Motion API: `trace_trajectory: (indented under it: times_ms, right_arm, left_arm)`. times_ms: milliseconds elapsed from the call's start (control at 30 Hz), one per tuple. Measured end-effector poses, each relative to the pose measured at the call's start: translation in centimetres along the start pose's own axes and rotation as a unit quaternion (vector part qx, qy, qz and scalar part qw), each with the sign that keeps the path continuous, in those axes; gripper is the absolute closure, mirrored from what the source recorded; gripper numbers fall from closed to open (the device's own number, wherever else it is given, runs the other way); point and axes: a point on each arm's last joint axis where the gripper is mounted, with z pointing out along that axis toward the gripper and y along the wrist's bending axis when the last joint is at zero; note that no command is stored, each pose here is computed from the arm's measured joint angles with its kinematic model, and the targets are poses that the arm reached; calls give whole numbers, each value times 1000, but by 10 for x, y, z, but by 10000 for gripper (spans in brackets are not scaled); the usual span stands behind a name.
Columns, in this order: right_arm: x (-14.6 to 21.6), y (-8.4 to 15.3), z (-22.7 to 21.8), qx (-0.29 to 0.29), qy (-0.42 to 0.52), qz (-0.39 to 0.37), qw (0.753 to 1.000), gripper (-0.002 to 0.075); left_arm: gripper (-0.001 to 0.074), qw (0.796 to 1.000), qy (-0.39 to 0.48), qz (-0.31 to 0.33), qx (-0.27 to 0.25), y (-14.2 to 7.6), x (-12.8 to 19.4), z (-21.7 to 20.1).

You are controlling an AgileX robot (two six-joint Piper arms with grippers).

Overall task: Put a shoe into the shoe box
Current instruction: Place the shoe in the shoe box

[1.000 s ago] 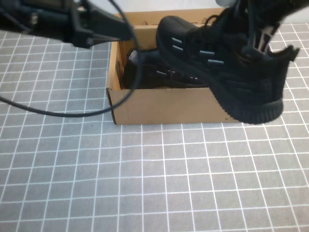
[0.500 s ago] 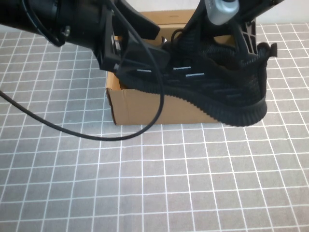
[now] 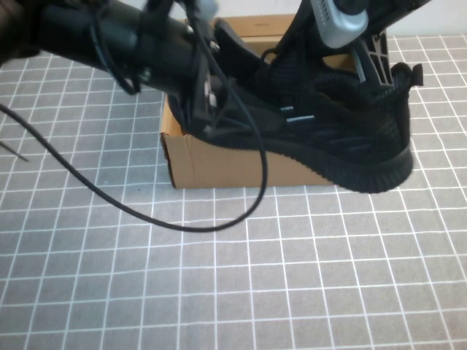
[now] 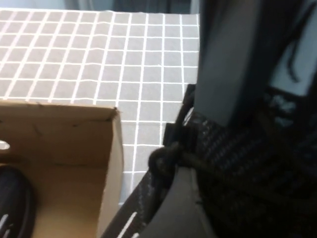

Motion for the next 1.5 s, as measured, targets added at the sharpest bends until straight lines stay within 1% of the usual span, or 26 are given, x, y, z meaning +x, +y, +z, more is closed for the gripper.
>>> trace_trajectory:
  times_ms: [167,233,267,333,367,500,567,667,733,767,867,933,967,1033,1100,1167,1233,1300,1333,1400,1500]
  right_arm:
    - [3,0,2,-6,9,-4,1000,725]
    - [3,0,2,-6,10,-5,1000,725]
    - [3,0,2,-6,10,-5,1000,725]
    - [4,0,2,-7,10,-5,1000,725]
    - [3,0,2,-7,9,-6,1000,725]
    - [2,1,2,-9,2,-4,1000,725]
    - [2,0,2,-8,0,9,1000,725]
    - [2,0,2,-5,1,58,998,718]
    - [3,-1,2,-2,2,101,995,679]
    - [3,-1,2,-1,1,124,992,637]
    - [4,-2,0,6,7,185,983,472]
    - [4,-2,-4,16,14,209,978,367]
    - [3,-1,-9,22,19,218,976,335]
    - [-2,-1,-21,41,25,235,971,312]
    - [-10,1,-40,73,33,262,962,325]
    - [-15,4,-60,109,44,303,946,369]
    - [-17,8,-78,146,58,347,924,445]
    - [-18,12,-93,181,68,393,899,559]
    - [-18,14,-98,191,70,409,890,620]
    - [-18,21,-104,203,73,438,873,690]
    - [-15,33,-106,199,79,469,857,726]
  left_arm:
    - [228,1000,-7,-1,11,6,8,15]
    - [250,1000,-14,-7,13,8,10,18]
    - [272,1000,-15,-8,13,9,10,18]
    - [332,1000,-17,-10,14,9,10,19]
    - [377,1000,-17,-10,13,9,10,19]
    - [597,1000,-19,-6,-2,12,9,19]
    - [657,1000,-21,-5,-10,14,9,18]
    - [689,1000,-22,-4,-20,15,8,18]
    - [696,999,-20,-4,-29,17,9,19]
    - [699,999,-16,-2,-34,18,10,19]
    - [703,999,-3,1,-47,21,13,20]
    - [705,999,2,2,-53,23,15,20]
    - [705,998,4,1,-57,24,16,21]
    - [707,998,7,5,-69,27,17,21]
    - [711,996,16,12,-88,31,18,20]
    - [713,994,26,21,-109,36,18,19]
    - [714,990,28,30,-132,41,15,17]
    - [714,987,22,40,-153,46,9,14]
    - [714,986,19,46,-159,48,5,12]
    - [714,984,17,62,-167,52,-2,8]
    - [715,983,14,71,-171,60,-5,10]
